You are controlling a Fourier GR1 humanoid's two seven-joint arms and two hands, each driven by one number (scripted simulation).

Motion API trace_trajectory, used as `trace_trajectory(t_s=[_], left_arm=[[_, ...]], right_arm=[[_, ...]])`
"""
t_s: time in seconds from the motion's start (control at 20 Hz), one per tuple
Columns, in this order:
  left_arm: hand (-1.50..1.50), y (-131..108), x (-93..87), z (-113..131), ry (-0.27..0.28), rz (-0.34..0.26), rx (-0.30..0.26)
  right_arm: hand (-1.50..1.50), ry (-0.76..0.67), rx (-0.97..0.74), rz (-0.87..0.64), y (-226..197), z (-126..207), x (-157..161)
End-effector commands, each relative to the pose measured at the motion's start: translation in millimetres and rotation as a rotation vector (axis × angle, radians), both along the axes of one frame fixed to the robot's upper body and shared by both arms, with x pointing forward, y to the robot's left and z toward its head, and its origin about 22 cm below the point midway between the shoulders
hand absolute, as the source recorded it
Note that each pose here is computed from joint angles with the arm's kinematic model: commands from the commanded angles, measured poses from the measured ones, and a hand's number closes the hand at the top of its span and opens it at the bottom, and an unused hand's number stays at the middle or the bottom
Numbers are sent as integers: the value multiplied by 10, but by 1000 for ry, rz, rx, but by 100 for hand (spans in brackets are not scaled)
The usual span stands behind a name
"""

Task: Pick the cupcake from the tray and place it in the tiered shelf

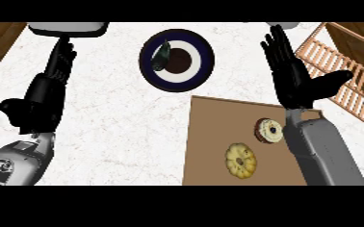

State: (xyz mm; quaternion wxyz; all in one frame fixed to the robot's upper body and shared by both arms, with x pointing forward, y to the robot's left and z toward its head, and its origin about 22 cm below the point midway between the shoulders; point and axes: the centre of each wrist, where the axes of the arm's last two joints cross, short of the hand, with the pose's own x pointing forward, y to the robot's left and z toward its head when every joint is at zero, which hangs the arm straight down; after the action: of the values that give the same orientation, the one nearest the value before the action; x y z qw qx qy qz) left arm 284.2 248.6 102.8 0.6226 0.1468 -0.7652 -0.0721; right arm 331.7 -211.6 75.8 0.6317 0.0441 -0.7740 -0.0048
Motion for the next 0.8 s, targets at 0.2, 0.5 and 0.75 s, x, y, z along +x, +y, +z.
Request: trace_trajectory(t_s=[0.2,0.5,0.75], left_arm=[[0,225,49,-84,113,-20,-146],[0,259,85,-344,232,-68,-229],[0,379,81,-546,246,-69,-238]], right_arm=[[150,-195,-223,271,-789,579,232],[-150,35,8,291,-1193,98,285],[-150,-63,-52,509,-1496,373,308]])
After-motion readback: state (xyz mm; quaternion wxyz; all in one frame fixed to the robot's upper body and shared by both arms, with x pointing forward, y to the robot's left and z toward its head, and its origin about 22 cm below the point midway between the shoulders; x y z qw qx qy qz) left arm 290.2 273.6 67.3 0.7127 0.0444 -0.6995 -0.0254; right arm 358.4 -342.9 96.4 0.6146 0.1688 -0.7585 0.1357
